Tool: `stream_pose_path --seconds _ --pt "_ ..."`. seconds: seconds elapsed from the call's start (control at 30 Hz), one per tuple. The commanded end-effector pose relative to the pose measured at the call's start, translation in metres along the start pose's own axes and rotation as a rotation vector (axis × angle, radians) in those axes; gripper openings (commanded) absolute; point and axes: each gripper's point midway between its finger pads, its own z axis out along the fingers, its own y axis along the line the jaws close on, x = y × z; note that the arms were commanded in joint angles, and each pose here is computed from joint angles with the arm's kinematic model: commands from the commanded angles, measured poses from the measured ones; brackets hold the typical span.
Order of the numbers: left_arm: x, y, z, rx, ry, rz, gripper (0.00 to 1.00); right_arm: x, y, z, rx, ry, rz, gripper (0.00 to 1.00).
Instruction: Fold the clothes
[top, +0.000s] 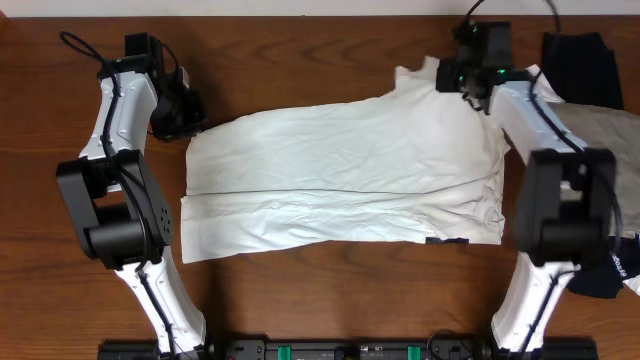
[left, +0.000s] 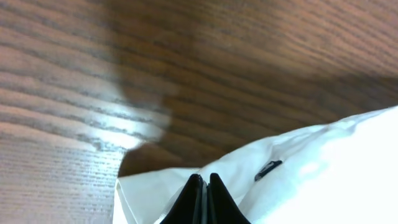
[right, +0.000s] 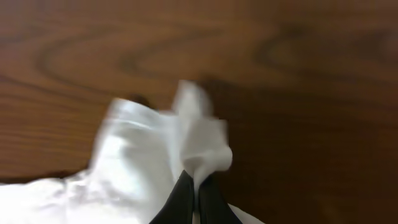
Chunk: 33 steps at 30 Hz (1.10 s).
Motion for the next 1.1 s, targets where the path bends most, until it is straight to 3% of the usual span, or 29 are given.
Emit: stream_pose_path --seconds 0.0,0.4,0.7,1.07 --pt "0.006 -0.001 -0.004 -0.003 0.014 0.018 0.06 -0.029 -0.009 -0.033 0.033 -0.065 0.021 0.01" --pt "0.037 -0.006 -0.048 -0.01 0.066 0.005 0.06 0.013 -0.02 -0.07 0.067 0.133 0.066 0.01" --pt "0.058 -0.003 -0.054 -0.028 0.141 -0.004 0.06 0.055 -0.032 -0.082 0.094 0.307 0.112 0.01" --pt "0.069 0.033 -0.063 -0.083 0.188 -0.113 0.06 0.095 -0.052 -0.105 0.171 0.479 0.153 0.01"
